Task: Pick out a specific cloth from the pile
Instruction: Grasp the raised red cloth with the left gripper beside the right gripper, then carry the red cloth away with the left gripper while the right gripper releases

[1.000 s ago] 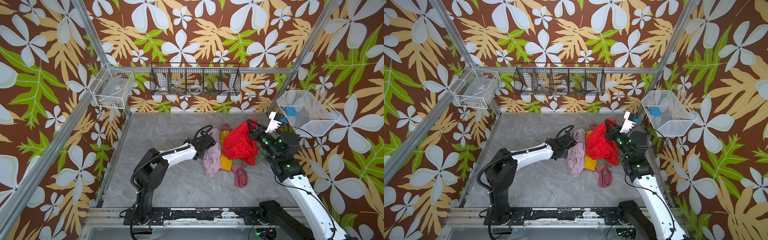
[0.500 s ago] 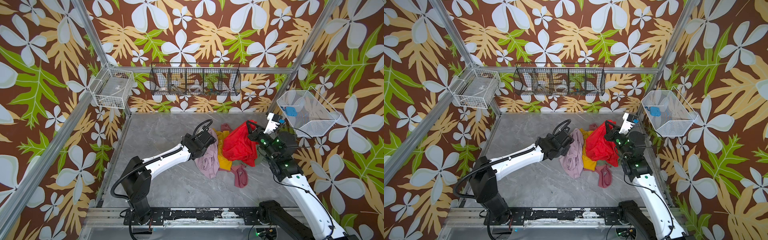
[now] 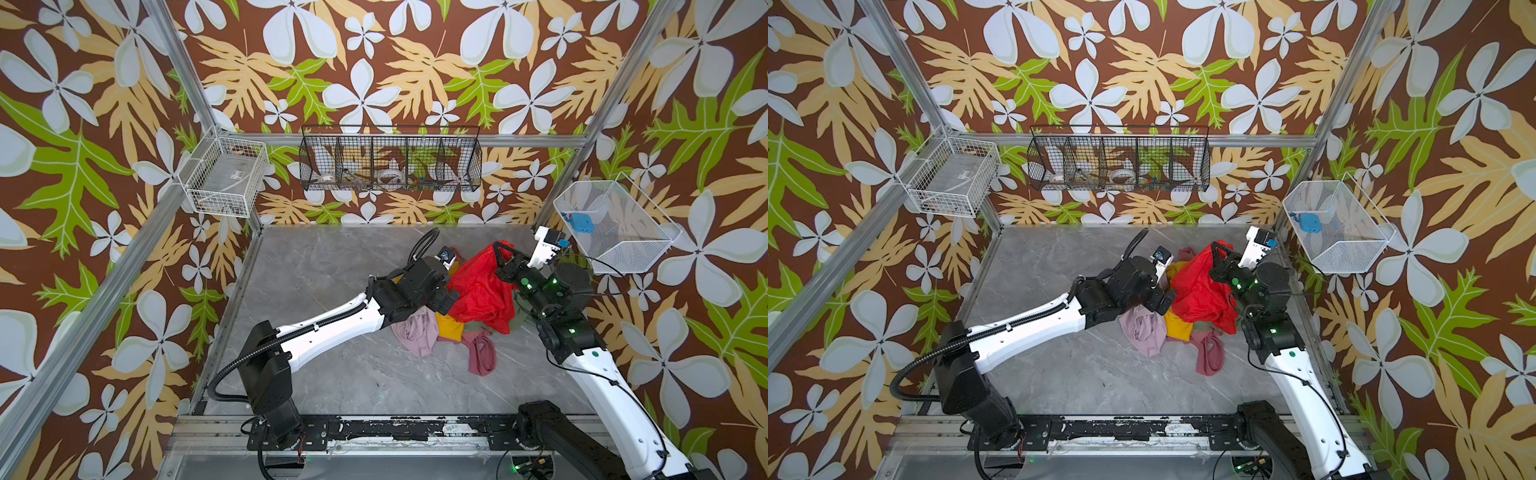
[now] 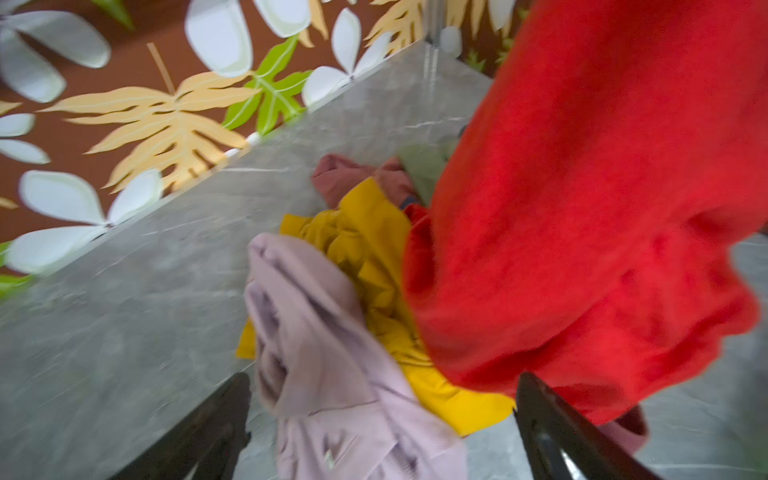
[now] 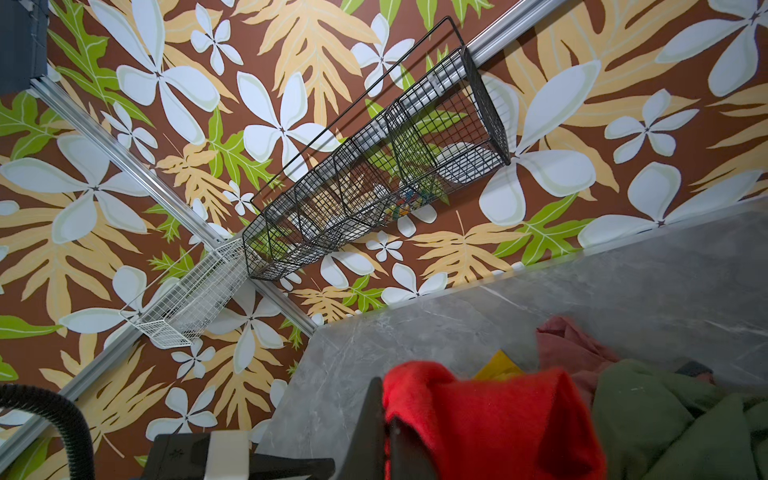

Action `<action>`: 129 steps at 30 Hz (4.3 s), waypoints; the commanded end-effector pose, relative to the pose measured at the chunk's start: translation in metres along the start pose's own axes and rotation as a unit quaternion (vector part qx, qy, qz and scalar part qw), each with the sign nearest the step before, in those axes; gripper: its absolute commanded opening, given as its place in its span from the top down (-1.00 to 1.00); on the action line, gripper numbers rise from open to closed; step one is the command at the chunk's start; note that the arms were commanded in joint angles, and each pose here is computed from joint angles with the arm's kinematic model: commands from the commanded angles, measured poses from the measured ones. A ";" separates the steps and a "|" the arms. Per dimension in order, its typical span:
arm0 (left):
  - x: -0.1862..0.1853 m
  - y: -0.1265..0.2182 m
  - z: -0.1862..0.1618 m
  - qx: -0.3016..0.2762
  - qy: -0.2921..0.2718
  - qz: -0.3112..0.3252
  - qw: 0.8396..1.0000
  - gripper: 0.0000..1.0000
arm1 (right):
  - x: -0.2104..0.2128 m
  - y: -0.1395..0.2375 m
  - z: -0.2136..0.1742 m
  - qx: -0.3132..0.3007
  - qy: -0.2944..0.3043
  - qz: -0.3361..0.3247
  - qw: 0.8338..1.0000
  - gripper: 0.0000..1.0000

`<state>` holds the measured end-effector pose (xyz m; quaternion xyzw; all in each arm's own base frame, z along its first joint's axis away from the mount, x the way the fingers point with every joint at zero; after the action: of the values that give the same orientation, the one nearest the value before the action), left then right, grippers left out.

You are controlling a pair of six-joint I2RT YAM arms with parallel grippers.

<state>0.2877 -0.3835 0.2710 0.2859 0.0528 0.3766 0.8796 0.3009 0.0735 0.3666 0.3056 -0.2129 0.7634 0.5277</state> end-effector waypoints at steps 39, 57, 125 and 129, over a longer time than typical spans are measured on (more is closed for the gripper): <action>-0.058 0.000 0.096 -0.112 0.069 -0.158 0.979 1.00 | -0.076 0.026 -0.017 0.017 0.085 -0.242 0.966 -0.91; -0.036 0.076 0.180 -0.208 0.064 -0.146 0.965 1.00 | -0.135 0.061 -0.013 -0.006 0.092 -0.330 0.939 -0.99; 0.216 0.203 0.134 -0.250 0.105 0.344 0.899 1.00 | -0.176 0.019 -0.094 0.090 -0.012 -0.229 0.969 -0.85; 0.248 0.221 0.100 -0.239 0.134 0.373 0.886 1.00 | -0.176 0.018 -0.094 0.092 -0.012 -0.228 0.969 -0.85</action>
<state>0.3577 -0.1586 0.4970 0.0506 -0.0436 0.6944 0.7165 0.3032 0.0091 0.1712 0.4093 -0.0664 0.6294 0.6572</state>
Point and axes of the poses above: each gripper's point midway between its finger pads, its own y axis back along the fingers, its own x axis along the line the jaws close on, z = x × y, the point moved 4 cm from there along y, back along the fingers, and after that the axes turned 7 degrees about -y, right-handed, at the moved point
